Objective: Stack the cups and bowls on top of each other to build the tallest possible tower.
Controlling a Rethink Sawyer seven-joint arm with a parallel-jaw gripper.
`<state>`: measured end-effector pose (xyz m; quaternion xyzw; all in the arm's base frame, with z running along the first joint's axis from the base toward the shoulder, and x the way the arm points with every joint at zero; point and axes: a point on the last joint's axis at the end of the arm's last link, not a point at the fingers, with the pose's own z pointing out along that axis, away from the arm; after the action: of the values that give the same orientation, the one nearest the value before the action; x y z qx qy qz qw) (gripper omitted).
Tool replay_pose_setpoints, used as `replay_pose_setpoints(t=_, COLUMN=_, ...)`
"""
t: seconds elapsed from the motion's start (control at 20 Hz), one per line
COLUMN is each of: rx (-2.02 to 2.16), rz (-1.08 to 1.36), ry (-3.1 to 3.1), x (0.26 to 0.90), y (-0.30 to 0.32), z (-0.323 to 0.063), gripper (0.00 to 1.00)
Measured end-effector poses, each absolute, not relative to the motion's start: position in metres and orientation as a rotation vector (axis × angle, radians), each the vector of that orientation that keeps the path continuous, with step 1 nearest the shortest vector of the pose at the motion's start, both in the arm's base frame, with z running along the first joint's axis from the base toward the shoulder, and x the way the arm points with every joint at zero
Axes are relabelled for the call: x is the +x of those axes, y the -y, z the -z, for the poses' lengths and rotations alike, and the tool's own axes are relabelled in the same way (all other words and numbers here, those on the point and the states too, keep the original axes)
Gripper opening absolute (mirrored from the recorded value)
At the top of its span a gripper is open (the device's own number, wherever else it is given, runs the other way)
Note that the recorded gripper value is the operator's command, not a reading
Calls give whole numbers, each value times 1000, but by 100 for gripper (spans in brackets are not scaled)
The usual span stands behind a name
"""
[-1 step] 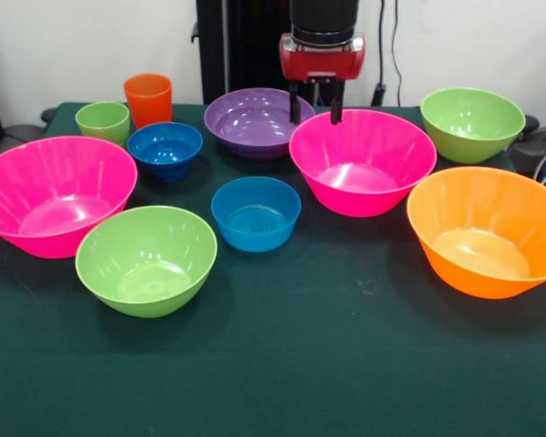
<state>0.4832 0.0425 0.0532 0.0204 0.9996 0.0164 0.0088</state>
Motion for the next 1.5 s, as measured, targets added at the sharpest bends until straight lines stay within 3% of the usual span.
replay_pose_setpoints(t=0.5, rx=-44, rz=-69, ry=-3179, x=456, y=-45, z=-24, gripper=100)
replay_pose_setpoints(t=1.5, rx=-8, rz=-175, ry=-3178, x=452, y=-5, z=-3, gripper=100)
